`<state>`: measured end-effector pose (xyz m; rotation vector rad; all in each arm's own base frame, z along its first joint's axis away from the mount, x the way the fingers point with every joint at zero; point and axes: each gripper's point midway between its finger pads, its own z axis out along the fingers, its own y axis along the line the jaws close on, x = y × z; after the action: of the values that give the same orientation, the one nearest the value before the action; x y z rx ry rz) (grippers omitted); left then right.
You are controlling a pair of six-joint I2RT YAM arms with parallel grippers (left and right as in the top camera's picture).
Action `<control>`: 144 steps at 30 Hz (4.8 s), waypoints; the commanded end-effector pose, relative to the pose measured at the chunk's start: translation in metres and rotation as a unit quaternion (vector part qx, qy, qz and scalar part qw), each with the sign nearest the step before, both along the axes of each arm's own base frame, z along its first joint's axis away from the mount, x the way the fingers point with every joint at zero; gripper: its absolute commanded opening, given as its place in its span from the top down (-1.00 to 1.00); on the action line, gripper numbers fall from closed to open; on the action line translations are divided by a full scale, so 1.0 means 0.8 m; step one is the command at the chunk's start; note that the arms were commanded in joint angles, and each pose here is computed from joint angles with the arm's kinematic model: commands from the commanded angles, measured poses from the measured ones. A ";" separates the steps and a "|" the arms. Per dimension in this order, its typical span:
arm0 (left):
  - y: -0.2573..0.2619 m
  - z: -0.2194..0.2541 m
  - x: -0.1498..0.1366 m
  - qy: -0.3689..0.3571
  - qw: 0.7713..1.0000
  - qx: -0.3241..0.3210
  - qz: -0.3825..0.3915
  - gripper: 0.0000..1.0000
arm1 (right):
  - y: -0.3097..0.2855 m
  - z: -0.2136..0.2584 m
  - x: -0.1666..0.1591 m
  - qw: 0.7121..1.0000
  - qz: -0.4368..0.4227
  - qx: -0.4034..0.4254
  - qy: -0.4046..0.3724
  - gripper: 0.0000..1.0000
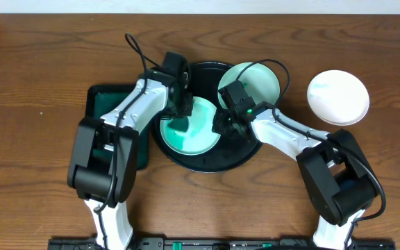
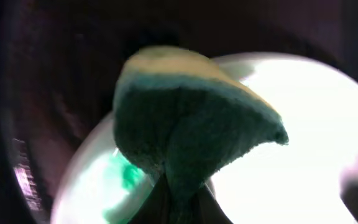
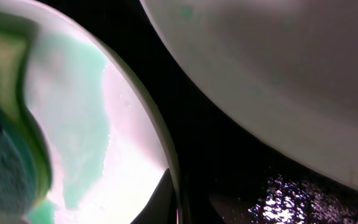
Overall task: Clean dirty plates on tray and stack at the side
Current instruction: 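Wipe the sponge across the plate's lower area with the left gripper, then continue scrubbing the green plate's center with the left gripper sponge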
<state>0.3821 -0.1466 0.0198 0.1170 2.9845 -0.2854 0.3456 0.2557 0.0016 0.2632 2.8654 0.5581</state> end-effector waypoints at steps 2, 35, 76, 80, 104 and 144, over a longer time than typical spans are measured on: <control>-0.056 -0.003 -0.056 0.101 0.982 -0.149 -0.064 0.86 | -0.006 -0.043 -0.038 0.998 0.027 -0.030 0.053 0.97; 0.039 0.007 0.036 -0.103 0.977 0.186 -0.001 0.86 | -0.011 -0.043 -0.034 0.998 0.024 -0.031 0.054 0.97; -0.028 -0.053 0.006 -0.004 0.998 -0.033 -0.048 0.86 | -0.022 -0.047 -0.046 0.996 0.026 -0.046 0.074 0.97; -0.073 -0.039 -0.016 0.023 0.987 -0.131 -0.092 0.86 | -0.022 -0.047 -0.045 0.996 0.026 -0.046 0.074 0.97; 0.027 0.009 0.030 -0.065 0.996 0.052 -0.025 0.86 | -0.022 -0.047 -0.046 0.996 0.030 -0.046 0.073 0.97; -0.107 0.016 -0.031 0.047 0.948 -0.285 -0.132 0.86 | -0.025 -0.049 -0.050 0.995 0.035 -0.052 0.079 0.98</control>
<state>0.3887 -0.1953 0.0268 0.3647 2.8516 -0.8342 0.3339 0.2568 0.0009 0.2077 2.9289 0.5667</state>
